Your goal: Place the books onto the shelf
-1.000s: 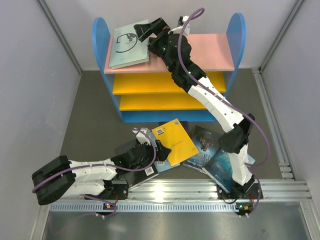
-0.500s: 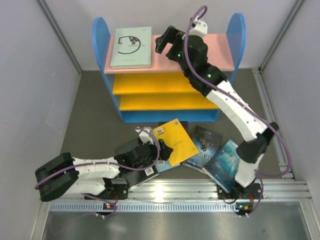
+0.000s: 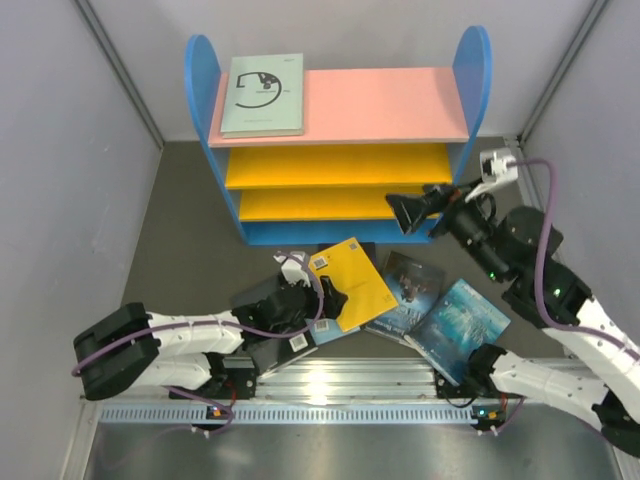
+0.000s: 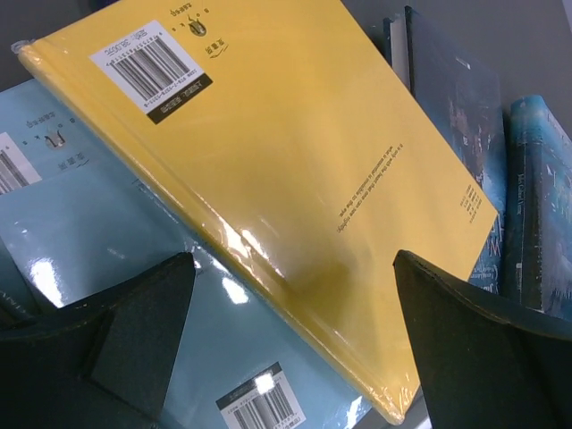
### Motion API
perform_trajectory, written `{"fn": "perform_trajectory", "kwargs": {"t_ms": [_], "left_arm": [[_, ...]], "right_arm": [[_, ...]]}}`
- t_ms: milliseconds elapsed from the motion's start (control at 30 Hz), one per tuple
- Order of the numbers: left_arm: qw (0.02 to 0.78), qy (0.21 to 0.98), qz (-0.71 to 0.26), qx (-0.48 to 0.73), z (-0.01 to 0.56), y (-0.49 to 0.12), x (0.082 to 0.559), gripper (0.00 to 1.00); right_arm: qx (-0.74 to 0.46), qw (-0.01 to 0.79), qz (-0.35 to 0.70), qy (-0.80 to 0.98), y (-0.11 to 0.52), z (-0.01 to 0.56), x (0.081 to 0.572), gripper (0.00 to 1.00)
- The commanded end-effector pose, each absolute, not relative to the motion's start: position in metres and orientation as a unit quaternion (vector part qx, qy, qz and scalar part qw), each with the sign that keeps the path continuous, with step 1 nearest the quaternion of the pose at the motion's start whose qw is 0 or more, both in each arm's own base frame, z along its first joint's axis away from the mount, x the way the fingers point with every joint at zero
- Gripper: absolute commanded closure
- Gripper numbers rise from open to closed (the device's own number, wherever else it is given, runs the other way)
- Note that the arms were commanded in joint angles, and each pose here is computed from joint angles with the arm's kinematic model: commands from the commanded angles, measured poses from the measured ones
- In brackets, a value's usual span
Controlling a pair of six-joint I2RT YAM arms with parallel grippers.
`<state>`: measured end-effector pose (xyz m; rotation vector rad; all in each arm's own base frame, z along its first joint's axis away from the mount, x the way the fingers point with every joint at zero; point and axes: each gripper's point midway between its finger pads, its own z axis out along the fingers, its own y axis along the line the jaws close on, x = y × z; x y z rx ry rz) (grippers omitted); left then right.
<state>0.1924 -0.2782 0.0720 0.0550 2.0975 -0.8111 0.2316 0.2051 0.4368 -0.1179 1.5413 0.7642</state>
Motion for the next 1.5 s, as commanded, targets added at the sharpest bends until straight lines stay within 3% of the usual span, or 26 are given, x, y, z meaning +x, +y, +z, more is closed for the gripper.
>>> {"fn": "perform_trajectory", "kwargs": {"t_ms": [0,233,400,567,767,1233,1333,1467], "left_arm": [[0.397,0.867,-0.299,0.026,0.053,-0.278,0.186,0.01],[0.372,0.892,-0.256,-0.008,0.040,-0.269,0.187,0.01],[0.351,0.895,-0.272,-0.041,0.031,-0.267,0.180,0.01],[0.348,0.895,-0.276,-0.043,0.028,-0.266,0.177,0.01],[0.354,0.888,-0.290,-0.050,0.027,-0.271,0.180,0.01],[0.319,0.893,-0.316,-0.032,0.003,-0.301,0.186,0.05],[0.318,0.890,-0.326,-0.034,0.003,-0.302,0.186,0.11],[0.321,0.884,-0.338,-0.042,0.006,-0.298,0.187,0.33]], "right_arm": [[-0.068,0.548,0.291,0.781,0.213,0.297,0.228,0.00],[-0.057,0.428,0.255,0.865,0.223,0.160,0.230,0.00],[-0.030,0.358,0.270,0.893,0.219,0.112,0.253,0.02],[-0.013,0.341,0.361,0.868,0.223,0.107,0.268,0.06],[-0.021,0.302,0.400,0.865,0.236,0.086,0.256,0.09],[-0.013,0.255,0.421,0.870,0.236,0.054,0.230,0.11],[-0.008,0.248,0.414,0.876,0.230,0.047,0.221,0.11],[-0.002,0.235,0.396,0.888,0.219,0.032,0.207,0.11]]}}
